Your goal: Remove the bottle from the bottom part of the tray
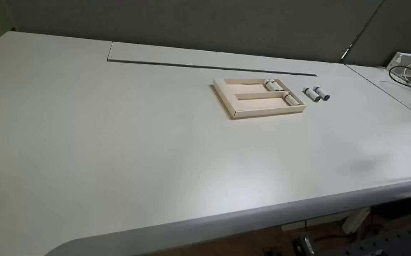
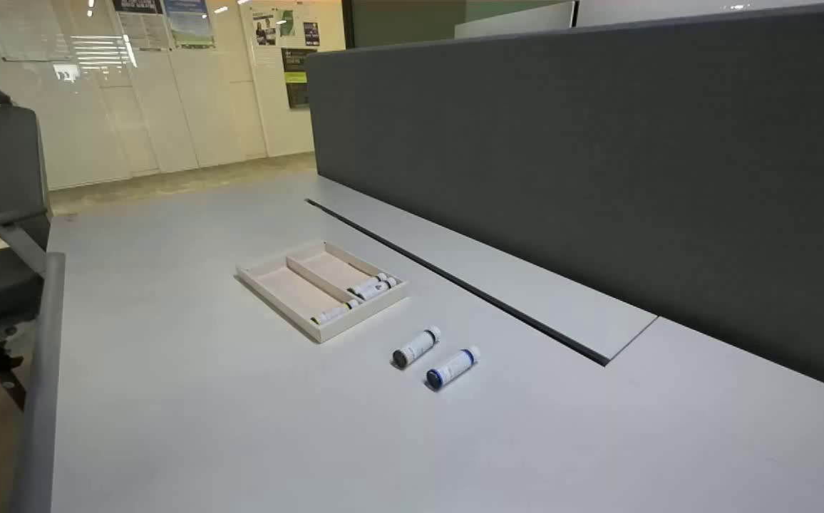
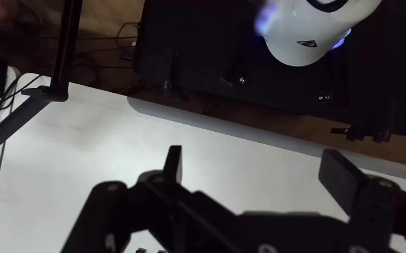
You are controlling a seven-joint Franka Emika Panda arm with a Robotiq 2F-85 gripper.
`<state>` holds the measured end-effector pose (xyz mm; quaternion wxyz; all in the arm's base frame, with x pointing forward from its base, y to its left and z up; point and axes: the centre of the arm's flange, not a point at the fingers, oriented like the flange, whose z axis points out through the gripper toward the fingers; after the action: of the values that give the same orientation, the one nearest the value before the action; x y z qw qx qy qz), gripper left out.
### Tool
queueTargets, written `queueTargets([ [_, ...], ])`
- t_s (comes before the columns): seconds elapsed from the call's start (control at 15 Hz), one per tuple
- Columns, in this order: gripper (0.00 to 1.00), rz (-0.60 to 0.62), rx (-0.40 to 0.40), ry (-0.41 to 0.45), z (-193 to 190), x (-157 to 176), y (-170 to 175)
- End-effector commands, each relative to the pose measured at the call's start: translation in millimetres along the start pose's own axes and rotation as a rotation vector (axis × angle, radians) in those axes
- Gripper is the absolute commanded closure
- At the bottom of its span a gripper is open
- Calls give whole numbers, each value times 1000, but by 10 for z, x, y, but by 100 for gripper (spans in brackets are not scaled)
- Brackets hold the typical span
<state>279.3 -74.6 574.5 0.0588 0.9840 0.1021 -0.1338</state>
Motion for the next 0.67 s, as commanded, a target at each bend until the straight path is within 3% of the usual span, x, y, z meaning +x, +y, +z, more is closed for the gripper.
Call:
queueTargets([
  [0.0, 0, 0, 0, 1, 1, 3, 0],
  [0.53, 0, 0, -1, 3, -4, -4, 0],
  [0.6, 0, 64, -46, 85, 17, 105, 85],
])
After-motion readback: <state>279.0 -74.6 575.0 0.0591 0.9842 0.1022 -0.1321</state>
